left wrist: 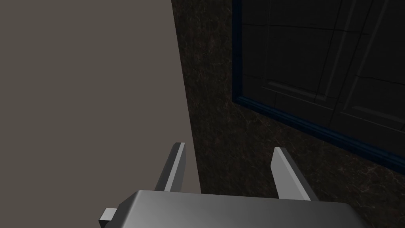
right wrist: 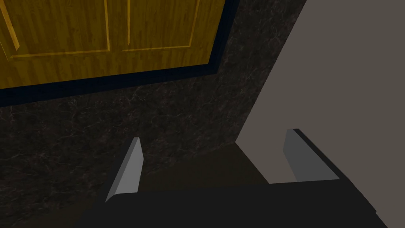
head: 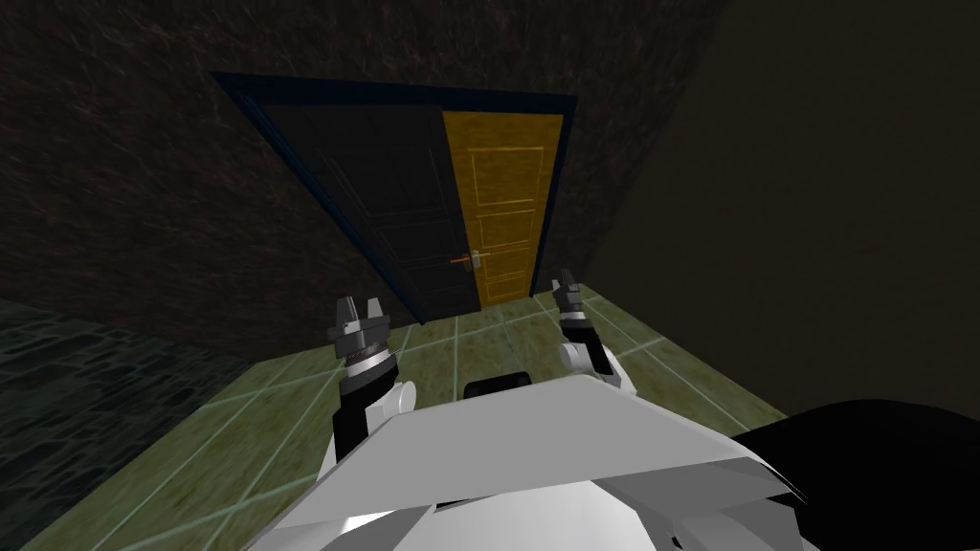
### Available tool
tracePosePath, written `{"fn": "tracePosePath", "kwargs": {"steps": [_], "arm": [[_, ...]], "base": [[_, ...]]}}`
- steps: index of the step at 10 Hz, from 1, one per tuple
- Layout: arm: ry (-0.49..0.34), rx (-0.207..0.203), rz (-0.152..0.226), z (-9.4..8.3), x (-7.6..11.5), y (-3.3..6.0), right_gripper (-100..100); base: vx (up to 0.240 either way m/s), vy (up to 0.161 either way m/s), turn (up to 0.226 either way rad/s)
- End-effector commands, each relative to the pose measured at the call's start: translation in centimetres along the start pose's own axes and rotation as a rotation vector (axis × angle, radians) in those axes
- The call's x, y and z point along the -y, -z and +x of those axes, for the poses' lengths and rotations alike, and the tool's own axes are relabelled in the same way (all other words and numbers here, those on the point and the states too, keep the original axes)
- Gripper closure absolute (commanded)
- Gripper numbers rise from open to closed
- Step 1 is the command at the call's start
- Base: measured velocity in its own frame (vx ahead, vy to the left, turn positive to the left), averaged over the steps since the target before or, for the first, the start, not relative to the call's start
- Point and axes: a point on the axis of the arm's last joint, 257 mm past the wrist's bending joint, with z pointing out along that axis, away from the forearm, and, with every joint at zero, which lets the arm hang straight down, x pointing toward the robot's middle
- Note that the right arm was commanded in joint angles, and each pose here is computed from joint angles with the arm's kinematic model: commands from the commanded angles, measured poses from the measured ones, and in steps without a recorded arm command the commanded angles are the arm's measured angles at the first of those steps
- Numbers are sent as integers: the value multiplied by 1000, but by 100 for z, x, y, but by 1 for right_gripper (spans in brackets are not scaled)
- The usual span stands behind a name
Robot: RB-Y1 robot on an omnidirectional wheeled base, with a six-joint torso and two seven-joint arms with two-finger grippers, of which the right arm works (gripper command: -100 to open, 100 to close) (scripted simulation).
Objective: Pull the door open
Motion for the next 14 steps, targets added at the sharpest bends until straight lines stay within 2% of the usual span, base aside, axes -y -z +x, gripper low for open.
{"fn": "tracePosePath", "kwargs": {"steps": [1,7,14], "arm": [[2,-8,27,3,133,-5,-100],[10,-23,136,-72,740,-38,-100],[6,-19,226,-162,1215,-42,-100]], "base": [[165,51,103],[145,47,106],[118,35,80]]}}
